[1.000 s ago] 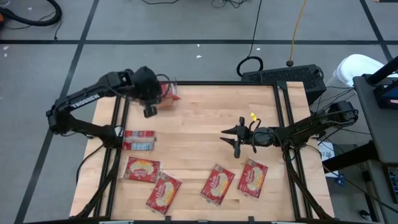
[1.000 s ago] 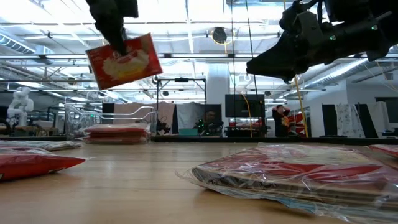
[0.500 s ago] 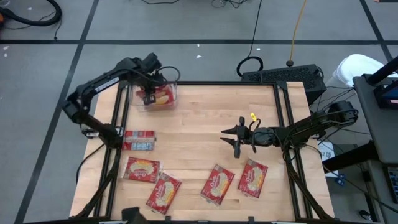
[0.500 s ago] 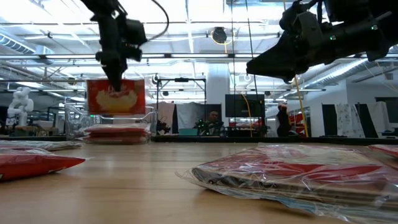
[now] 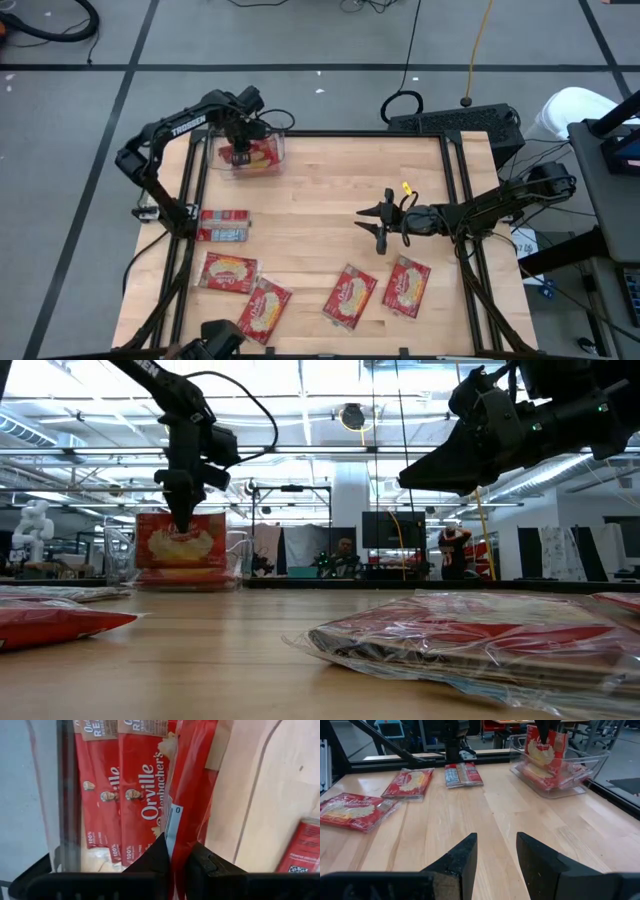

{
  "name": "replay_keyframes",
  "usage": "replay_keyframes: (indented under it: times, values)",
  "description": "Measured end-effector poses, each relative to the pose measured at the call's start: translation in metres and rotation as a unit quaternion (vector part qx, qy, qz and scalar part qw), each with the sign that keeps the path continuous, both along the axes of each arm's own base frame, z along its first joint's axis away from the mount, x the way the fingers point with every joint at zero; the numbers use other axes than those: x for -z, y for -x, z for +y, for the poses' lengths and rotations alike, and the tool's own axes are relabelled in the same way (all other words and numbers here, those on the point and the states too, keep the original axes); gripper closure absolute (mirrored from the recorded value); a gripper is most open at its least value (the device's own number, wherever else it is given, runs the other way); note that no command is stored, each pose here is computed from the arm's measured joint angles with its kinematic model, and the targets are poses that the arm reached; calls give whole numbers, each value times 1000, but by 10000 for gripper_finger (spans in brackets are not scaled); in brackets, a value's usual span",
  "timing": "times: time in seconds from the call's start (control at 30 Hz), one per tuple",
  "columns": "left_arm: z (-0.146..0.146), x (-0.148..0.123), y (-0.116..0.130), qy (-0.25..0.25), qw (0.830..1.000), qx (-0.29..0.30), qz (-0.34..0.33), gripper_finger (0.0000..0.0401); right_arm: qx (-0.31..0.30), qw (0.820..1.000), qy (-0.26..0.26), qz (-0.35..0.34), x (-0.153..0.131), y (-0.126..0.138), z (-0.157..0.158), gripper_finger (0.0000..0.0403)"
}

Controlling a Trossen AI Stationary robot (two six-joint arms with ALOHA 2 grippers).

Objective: Sort popcorn bags into baskets
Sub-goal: Put the red popcorn bag into the transparent bin

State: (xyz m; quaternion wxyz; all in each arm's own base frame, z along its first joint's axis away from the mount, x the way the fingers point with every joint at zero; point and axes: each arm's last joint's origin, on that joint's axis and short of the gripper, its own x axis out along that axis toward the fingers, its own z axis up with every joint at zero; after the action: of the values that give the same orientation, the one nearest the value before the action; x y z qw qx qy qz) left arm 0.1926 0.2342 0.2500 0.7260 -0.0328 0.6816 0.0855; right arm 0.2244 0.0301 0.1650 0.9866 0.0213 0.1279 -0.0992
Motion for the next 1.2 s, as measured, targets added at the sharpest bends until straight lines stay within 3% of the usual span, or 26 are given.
replay_keyframes:
  times: [0.23, 0.6, 0.73, 0.87, 1.0, 1.1, 1.2]
  values:
    - [9, -1, -3, -61, 998, 6, 0, 336, 0, 1000, 3, 1, 0, 0, 0, 271]
    - [20, -4, -8, -145, 989, -25, 11, 188, 0, 1000, 3, 0, 0, 0, 0, 271]
    - [19, -5, -11, -183, 981, -63, 31, 157, 0, 1000, 3, 0, 0, 0, 0, 271]
    - [15, -6, -15, -196, 970, -140, 25, 161, 0, 1000, 0, 0, 0, 0, 0, 271]
    - [4, -5, -17, -123, 970, -205, -36, 193, 5, 1000, -15, 0, 1, 0, 0, 271]
    - [-14, -6, -21, -63, 976, -185, -94, 231, 12, 999, -37, 10, 3, 1, 0, 271]
    - [-43, -13, -27, -79, 977, -141, -138, 274, 19, 998, -56, 25, 7, 2, 0, 271]
